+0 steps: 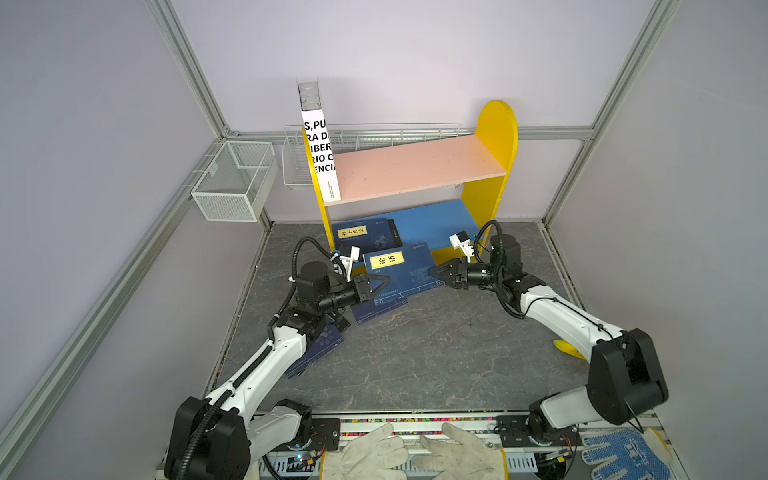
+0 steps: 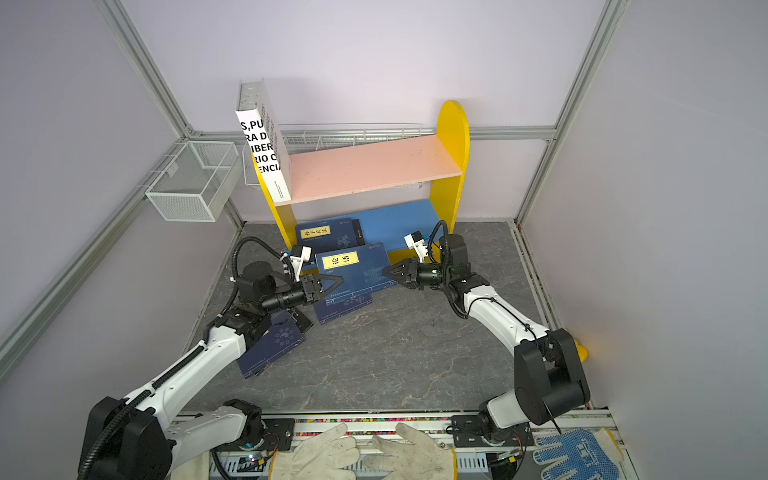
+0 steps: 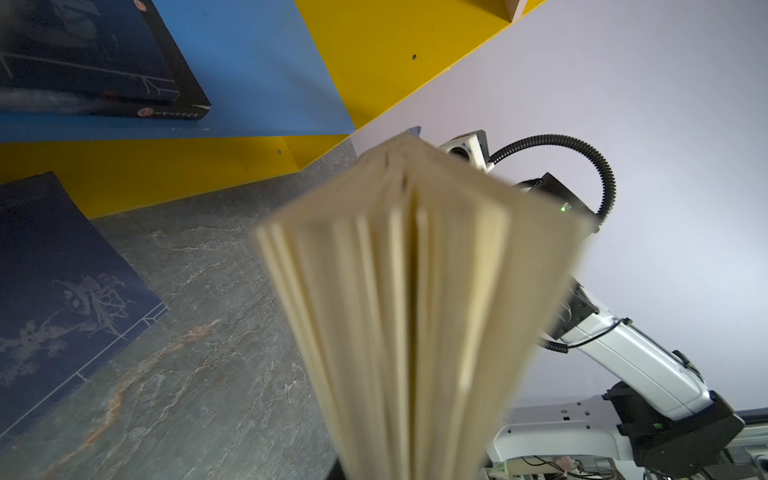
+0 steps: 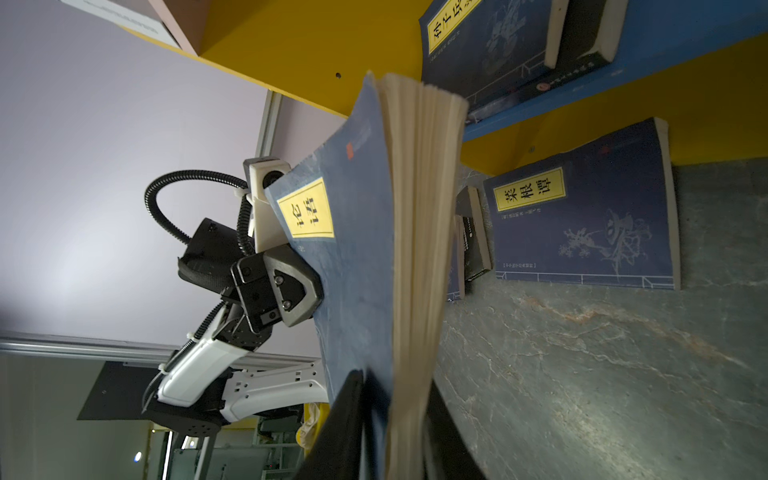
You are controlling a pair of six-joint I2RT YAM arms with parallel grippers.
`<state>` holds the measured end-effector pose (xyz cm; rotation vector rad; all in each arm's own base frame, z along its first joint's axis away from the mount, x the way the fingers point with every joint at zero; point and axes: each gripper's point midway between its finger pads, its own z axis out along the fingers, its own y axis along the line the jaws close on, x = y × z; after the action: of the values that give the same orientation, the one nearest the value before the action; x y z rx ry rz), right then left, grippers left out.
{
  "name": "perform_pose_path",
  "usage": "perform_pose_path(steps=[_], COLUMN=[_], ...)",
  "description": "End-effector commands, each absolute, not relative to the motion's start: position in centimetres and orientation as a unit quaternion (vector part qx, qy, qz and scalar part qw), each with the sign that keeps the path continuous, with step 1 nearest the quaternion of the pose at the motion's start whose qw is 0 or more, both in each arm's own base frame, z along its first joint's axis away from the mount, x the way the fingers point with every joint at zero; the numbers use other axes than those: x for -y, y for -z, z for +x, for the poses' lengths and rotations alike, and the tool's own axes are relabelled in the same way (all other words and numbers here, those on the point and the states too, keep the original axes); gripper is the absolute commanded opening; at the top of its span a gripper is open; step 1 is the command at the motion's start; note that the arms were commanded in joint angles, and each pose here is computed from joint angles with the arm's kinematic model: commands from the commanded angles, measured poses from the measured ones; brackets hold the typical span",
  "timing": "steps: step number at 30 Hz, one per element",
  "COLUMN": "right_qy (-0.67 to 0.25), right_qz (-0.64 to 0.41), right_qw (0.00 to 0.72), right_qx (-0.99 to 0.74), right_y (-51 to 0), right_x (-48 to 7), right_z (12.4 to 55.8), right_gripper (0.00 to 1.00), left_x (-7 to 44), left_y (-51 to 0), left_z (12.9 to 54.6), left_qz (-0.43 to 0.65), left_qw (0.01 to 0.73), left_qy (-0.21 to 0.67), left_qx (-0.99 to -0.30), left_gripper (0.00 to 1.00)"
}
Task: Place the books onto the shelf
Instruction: 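Carry the upright book to the blue shelf with the right gripper while left releases, then lower the book onto the blue shelf beside the other books with the right gripper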
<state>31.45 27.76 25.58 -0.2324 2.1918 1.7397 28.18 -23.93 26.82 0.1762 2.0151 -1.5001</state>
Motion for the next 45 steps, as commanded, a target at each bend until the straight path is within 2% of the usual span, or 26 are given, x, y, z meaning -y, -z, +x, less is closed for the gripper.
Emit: perform_pose_path(steps=[1,4,7,9,11,12,15,18,20,30,45], right_qy=[-0.615,-0.612,-0.618,-0.625,-0.63,-0.632,-0.632,-0.618,-0.6,-0.606,-0.586], right_qz=[-0.087,-0.073,-0.066,-0.066,-0.069,-0.072,-0.081,-0.095,-0.105,-0.114,-0.139], right_qw=[0.178,0.209,0.236,0.25,0.258,0.263,0.272,0.277,0.279,0.284,0.281], right_qx=[-0.763,-0.759,-0.747,-0.736,-0.729,-0.725,-0.721,-0.73,-0.743,-0.734,-0.747], right_y=[-26.4,-26.9,-28.1,-29.0,-29.6,-29.8,-30.2,-29.9,-29.4,-29.0,-26.8], right_x=[-28.3,-28.3,-28.8,-29.3,-29.8,-30.1,-30.8,-31.7,-32.3,-34.9,-38.3], right_z=[32.0,33.4,35.5,37.0,38.4,39.0,40.6,41.9,42.5,45.4,47.9], right_gripper=[0.17,0.12,0.08,0.08,0.08,0.08,0.08,0.08,0.08,0.09,0.1], left_x=[23.4,22.0,20.2,18.9,17.6,16.8,14.3,11.9,10.6,8.6,7.7], left_y=[-29.0,-29.5,-30.5,-31.2,-31.5,-31.6,-31.3,-30.6,-29.8,-26.7,-24.4], left_z=[29.5,31.2,32.8,33.6,34.0,34.1,34.0,33.4,33.1,32.4,32.3], left_qz=[0.092,0.067,0.041,0.025,0.009,0.001,-0.026,-0.05,-0.065,-0.096,-0.113], left_qw=[0.35,0.369,0.393,0.408,0.419,0.425,0.439,0.451,0.454,0.448,0.439], left_qy=[0.55,0.537,0.526,0.516,0.502,0.493,0.464,0.434,0.411,0.36,0.332], left_qx=[-0.752,-0.756,-0.753,-0.753,-0.757,-0.76,-0.769,-0.779,-0.788,-0.813,-0.827], left_gripper=[0.0,0.01,0.09,0.21,0.28,0.39,0.61,0.76,0.82,0.94,0.96])
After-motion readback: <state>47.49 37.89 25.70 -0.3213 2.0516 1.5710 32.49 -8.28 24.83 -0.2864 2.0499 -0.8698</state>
